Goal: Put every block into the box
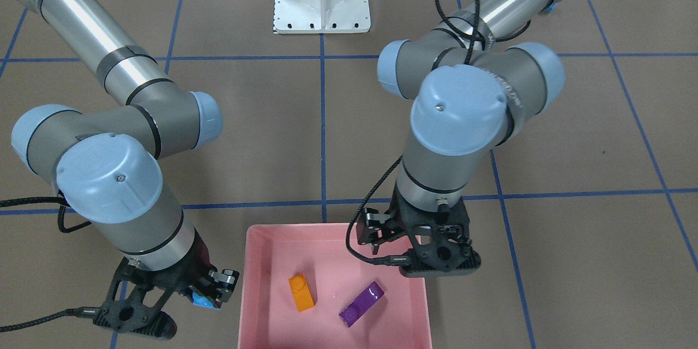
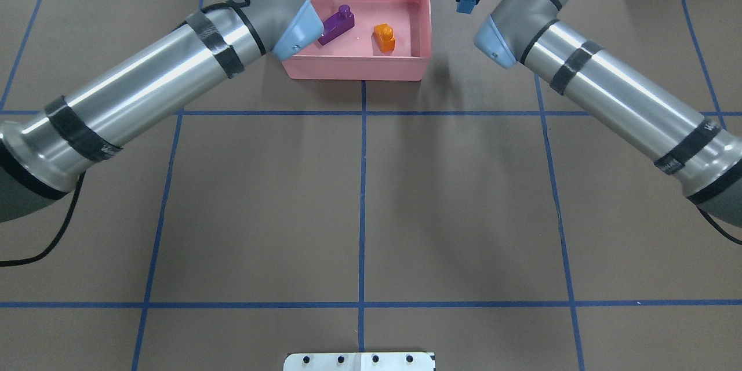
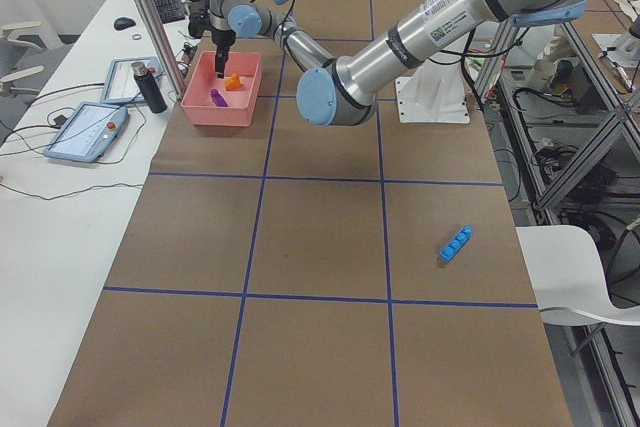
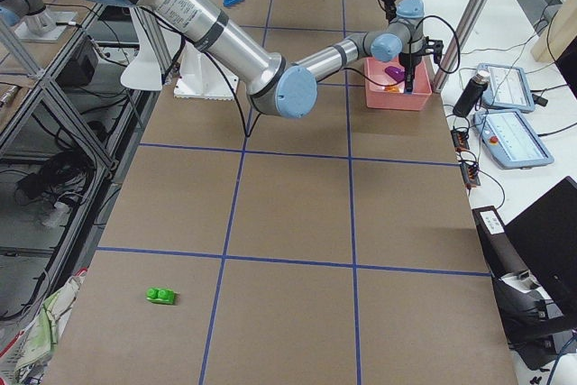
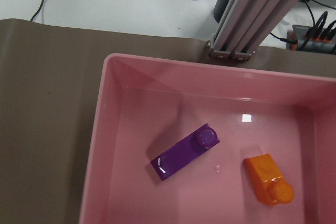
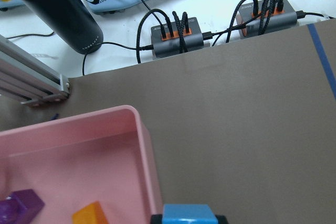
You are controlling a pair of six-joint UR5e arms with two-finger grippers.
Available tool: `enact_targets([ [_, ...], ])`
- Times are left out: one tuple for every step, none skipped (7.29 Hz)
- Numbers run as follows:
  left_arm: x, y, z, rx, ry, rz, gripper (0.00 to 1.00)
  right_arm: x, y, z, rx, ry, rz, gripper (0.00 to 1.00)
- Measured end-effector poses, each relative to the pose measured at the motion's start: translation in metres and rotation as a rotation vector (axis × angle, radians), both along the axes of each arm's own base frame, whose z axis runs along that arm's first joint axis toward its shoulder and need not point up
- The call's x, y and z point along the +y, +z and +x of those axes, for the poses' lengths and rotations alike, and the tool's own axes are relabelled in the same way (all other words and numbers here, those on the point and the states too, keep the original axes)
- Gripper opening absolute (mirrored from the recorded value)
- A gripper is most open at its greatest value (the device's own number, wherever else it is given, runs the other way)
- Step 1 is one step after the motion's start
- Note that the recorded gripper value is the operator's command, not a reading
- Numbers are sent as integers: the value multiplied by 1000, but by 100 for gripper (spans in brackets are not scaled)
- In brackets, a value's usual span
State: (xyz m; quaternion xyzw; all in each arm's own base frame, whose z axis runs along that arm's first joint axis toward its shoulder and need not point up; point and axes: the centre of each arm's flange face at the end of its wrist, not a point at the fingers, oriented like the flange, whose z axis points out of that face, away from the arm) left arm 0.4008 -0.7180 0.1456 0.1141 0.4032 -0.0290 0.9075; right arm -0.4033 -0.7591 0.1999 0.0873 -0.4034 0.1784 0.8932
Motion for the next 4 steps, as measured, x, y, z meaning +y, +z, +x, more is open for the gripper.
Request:
enact_targets([
  [2, 37, -30, -17, 66, 34, 100, -2, -33, -16, -19, 35, -34, 79],
  [5, 75, -55, -23, 125, 49, 100, 2, -53, -38, -26, 58, -60, 99],
  [20, 115, -75, -17, 166, 53, 100, 7, -61, -56, -21, 71, -71, 99],
  [48, 144, -96, -8, 183, 66, 100, 12, -66, -66, -14, 79, -75, 99],
])
